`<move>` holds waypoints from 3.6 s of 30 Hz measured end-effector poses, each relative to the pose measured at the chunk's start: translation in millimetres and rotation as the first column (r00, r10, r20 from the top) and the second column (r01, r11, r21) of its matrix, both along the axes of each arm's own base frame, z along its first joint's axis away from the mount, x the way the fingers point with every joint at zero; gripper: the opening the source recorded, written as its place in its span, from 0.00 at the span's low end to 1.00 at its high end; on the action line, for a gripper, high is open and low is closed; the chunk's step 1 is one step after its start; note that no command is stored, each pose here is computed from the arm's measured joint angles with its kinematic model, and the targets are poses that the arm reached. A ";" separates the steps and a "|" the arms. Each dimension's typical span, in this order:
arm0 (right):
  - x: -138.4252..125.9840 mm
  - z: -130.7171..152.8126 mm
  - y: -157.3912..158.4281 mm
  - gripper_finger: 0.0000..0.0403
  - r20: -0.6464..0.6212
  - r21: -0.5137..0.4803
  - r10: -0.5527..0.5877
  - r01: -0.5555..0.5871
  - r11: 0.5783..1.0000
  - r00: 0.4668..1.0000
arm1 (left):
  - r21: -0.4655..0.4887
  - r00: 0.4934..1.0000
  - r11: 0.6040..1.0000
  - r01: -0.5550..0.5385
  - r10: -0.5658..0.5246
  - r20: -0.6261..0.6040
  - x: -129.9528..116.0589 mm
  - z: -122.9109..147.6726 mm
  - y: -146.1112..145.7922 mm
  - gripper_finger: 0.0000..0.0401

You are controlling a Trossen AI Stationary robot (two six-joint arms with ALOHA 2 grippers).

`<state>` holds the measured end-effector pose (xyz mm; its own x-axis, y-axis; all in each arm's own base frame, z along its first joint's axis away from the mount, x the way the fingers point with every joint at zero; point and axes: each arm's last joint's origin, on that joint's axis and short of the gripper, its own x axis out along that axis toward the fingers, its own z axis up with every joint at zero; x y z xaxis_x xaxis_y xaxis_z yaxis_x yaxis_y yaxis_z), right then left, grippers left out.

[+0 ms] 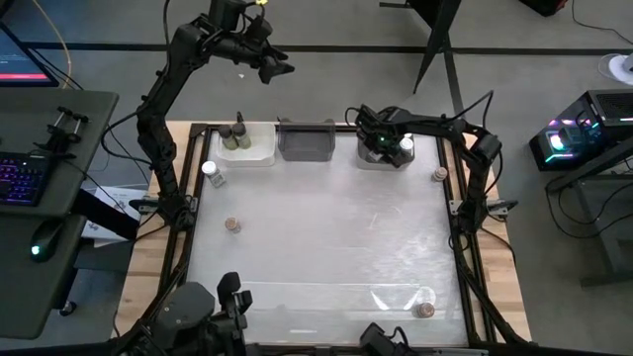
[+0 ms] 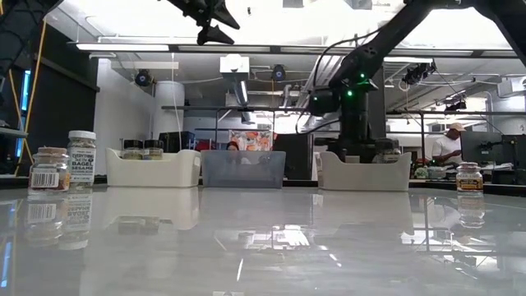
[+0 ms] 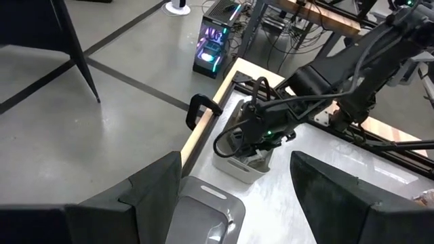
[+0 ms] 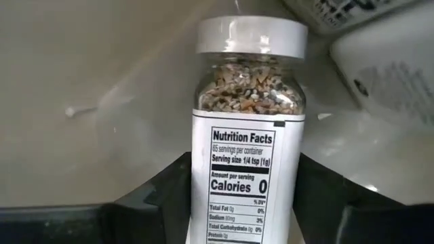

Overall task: Sort spices by type
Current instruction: Put the bottom white seasoning bottle into the gray bin

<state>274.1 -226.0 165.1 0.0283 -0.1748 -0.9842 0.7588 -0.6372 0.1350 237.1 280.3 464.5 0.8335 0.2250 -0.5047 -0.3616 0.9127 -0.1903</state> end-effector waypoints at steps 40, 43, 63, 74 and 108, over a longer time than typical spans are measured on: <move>-2.8 165.4 114.1 0.49 -0.586 -0.317 0.801 -0.876 -0.364 -0.120 | -0.070 0.922 0.929 0.363 -0.369 -0.116 51.8 -33.6 -42.8 0.65; 4.3 165.3 130.9 0.49 -0.648 -0.238 0.724 -0.841 -0.486 -0.235 | -0.056 0.863 0.875 0.482 -0.484 -0.142 77.7 -48.5 -63.3 0.65; 11.0 160.9 158.9 0.50 -0.616 -0.222 0.710 -0.789 -0.573 -0.342 | 0.155 0.789 0.854 0.496 -0.369 -0.492 147.1 -110.8 -141.8 0.65; 13.9 162.9 161.6 0.49 -0.624 -0.254 0.713 -0.779 -0.573 -0.321 | 0.204 0.787 0.803 0.560 -0.438 -0.435 150.8 -98.6 -160.6 0.65; 20.1 169.3 163.4 0.49 -0.671 -0.295 0.689 -0.753 -0.588 -0.275 | 0.221 0.784 0.783 0.581 -0.467 -0.410 156.2 -97.7 -167.7 0.65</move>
<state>294.2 -62.6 334.4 0.7118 -0.2954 -0.6373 0.1908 0.9545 -0.2294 393.4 112.6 366.8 0.6746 -0.0049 -0.7382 0.2058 0.9616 0.1817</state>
